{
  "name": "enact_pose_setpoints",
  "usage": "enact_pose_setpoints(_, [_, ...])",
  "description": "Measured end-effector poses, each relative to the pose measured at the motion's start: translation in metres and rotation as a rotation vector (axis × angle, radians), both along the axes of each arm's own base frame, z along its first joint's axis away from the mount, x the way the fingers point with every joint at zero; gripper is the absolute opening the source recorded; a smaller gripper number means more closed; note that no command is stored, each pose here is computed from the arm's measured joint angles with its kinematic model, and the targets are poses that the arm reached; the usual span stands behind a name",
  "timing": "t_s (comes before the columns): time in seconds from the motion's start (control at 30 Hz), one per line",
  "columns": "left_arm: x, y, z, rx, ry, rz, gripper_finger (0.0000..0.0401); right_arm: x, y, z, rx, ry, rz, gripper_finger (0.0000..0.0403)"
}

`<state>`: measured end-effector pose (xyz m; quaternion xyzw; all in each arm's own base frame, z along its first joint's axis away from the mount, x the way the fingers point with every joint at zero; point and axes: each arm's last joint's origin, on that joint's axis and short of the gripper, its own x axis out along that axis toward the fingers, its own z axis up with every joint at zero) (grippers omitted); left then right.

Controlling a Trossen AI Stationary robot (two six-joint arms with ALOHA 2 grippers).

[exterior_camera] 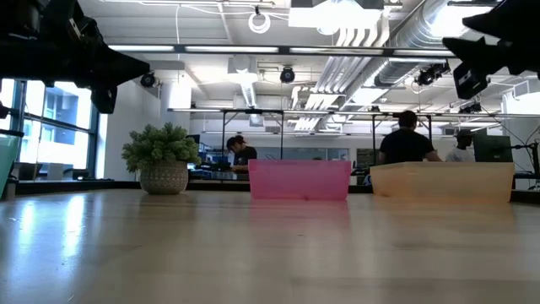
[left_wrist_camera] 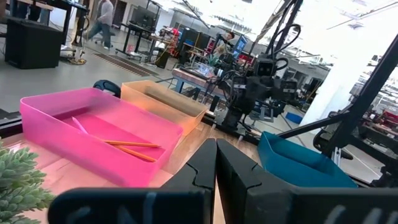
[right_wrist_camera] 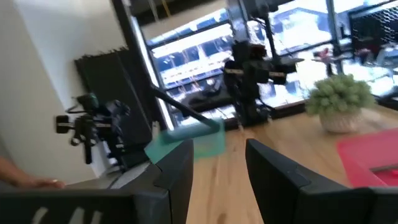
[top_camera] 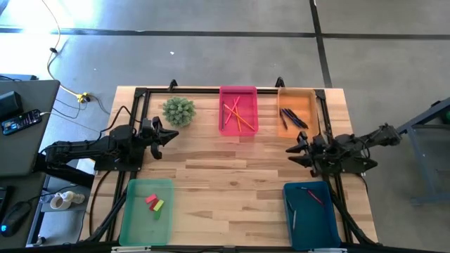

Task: Sort crayons/erasers/pens/pencils in bins
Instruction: Return to Home Position

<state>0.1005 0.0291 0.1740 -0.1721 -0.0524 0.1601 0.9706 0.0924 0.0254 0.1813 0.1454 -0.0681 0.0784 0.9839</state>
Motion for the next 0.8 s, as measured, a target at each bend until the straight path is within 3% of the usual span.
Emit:
enact_pose_setpoints(0.23, [0.000,0.000,0.000,0.000,0.000,0.001,0.0000,0.002,-0.007,-0.001,-0.018,0.008,-0.042,0.0139])
enact_pose_setpoints(0.4, [0.000,0.000,0.000,0.000,0.000,0.001,0.0001,0.003,-0.013,-0.008,-0.030,0.083,-0.157,0.0139])
enact_pose_setpoints(0.8, [0.000,0.000,0.000,0.000,0.000,0.001,0.0001,0.004,-0.014,-0.010,-0.005,0.110,-0.165,0.0139])
